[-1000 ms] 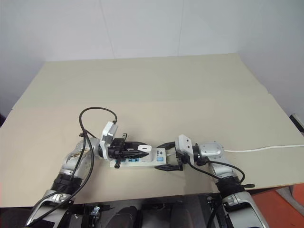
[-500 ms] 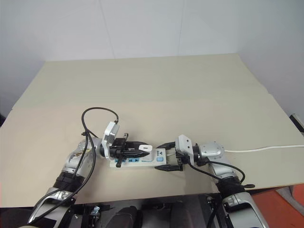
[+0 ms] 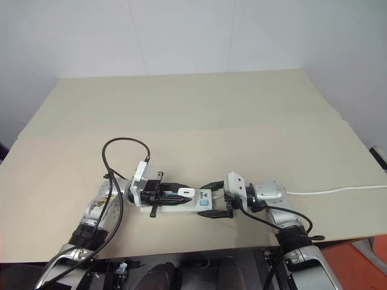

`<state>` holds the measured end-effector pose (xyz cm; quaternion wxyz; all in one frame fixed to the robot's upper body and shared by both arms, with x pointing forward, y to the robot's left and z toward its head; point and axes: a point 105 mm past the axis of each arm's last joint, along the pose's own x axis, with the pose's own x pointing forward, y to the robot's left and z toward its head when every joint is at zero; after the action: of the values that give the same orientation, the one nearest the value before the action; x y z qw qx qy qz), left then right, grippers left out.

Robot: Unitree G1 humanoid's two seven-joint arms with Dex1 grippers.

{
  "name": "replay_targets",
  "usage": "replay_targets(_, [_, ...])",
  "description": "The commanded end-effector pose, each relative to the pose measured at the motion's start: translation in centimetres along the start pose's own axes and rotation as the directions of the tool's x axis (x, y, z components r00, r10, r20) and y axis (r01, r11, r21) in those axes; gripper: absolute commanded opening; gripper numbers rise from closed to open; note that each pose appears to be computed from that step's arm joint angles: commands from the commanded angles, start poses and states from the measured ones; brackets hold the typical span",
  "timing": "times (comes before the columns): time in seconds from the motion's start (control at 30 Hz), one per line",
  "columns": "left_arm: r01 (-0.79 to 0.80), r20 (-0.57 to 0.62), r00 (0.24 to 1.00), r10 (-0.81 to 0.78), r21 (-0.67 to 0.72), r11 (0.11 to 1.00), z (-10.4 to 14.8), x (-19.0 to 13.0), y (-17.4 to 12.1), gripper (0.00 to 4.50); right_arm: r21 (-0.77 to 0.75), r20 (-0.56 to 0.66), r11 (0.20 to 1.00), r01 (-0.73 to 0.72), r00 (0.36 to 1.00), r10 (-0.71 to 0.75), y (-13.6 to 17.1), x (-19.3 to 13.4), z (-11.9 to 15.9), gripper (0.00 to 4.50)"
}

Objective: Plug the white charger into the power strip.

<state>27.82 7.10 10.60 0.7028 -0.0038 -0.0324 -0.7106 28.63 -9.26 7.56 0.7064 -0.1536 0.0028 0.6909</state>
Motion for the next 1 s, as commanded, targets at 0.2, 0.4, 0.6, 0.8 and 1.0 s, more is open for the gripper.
replay_targets(0.2, [-0.094,-0.082,0.993,0.089,-0.062,0.994,-2.5,-1.0,0.0,1.0,0.023,-0.023,0.999,-0.047,0.999,0.048,1.1,0.2,-0.8,3.44])
replay_targets(0.4, [-0.082,-0.155,0.986,0.064,-0.114,0.99,-4.0,-1.9,-0.3,1.0,0.031,-0.02,0.998,-0.046,0.999,0.046,1.2,0.3,-0.8,3.44])
replay_targets(0.6, [-0.1,-0.188,0.979,0.083,-0.085,0.991,-4.4,-2.1,-0.1,1.0,0.023,-0.021,0.999,-0.037,0.999,0.037,1.2,0.3,-0.8,3.44])
replay_targets(0.8, [-0.123,-0.158,0.981,0.111,-0.068,0.99,-4.3,-1.8,0.0,1.0,0.03,-0.021,0.999,-0.034,0.999,0.034,1.3,0.2,-0.9,3.44])
replay_targets(1.0, [-0.131,-0.148,0.983,0.112,-0.123,0.984,-4.3,-1.9,0.2,1.0,0.032,-0.021,0.999,-0.037,0.999,0.037,1.3,0.2,-0.9,3.44])
